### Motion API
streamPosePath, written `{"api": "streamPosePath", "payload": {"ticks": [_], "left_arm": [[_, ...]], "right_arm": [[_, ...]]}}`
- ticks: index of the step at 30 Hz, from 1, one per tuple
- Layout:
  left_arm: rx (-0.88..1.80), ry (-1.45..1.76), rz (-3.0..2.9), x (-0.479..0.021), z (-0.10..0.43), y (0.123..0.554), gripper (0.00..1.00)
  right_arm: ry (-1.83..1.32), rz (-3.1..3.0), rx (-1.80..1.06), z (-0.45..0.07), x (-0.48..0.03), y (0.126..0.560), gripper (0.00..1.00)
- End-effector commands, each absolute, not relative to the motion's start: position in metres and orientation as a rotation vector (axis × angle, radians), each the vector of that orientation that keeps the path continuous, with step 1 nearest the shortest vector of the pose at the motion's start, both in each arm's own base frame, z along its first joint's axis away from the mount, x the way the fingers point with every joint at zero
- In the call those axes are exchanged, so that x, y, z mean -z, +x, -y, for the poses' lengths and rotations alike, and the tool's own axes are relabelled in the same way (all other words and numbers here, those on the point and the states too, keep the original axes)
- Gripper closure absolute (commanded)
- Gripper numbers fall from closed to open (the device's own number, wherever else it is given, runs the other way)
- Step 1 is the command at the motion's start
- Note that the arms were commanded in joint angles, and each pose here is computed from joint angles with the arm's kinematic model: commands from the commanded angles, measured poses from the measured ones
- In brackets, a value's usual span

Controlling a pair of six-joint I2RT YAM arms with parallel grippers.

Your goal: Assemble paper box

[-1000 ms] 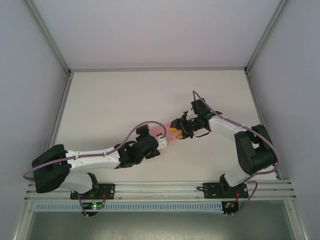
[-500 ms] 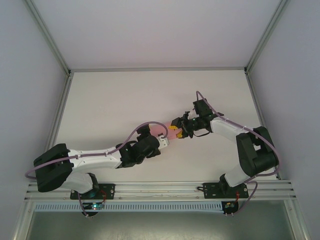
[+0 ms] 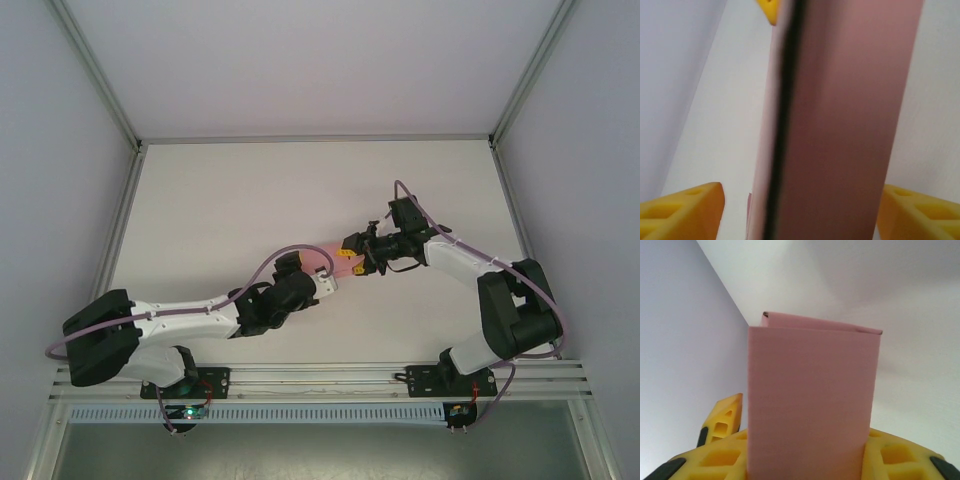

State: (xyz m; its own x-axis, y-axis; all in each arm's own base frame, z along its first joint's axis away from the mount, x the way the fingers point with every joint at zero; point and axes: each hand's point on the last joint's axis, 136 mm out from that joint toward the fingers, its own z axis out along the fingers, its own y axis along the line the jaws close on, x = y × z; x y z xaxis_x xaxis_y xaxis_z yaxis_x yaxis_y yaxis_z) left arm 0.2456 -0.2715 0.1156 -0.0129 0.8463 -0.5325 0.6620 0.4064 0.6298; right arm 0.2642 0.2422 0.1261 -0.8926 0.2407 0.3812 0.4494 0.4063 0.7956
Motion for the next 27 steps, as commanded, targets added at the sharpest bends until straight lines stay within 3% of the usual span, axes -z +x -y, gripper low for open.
{"api": "streamPosePath", "payload": {"ticks": [1, 5, 9, 12, 15, 21, 27], "left_arm": [[-0.234, 1.253, -1.687, -0.136, 0.274, 0.247, 0.34], [-0.22, 1.253, -1.689, -0.14, 0.274, 0.245, 0.39], [-0.204, 1.249, -1.688, -0.141, 0.275, 0.245, 0.46], [-0.174, 1.288, -1.718, -0.136, 0.278, 0.24, 0.47], [-0.164, 1.307, -1.738, -0.131, 0.277, 0.238, 0.5], [-0.043, 1.396, -1.843, -0.113, 0.273, 0.223, 0.49], [0.138, 1.466, -1.985, -0.101, 0.269, 0.208, 0.52]], "right_arm": [[-0.559, 2.415, 1.498, -0.245, -0.136, 0.251, 0.66], [-0.539, 2.436, 1.492, -0.243, -0.137, 0.248, 0.56], [-0.527, 2.505, 1.499, -0.239, -0.138, 0.251, 0.53], [-0.517, 2.576, 1.545, -0.237, -0.145, 0.257, 0.36], [-0.52, 2.707, 1.586, -0.227, -0.154, 0.267, 0.02], [-0.674, 3.062, 1.492, -0.174, -0.174, 0.289, 0.01], [-0.524, 3.494, 1.259, -0.144, -0.219, 0.301, 0.02]]}}
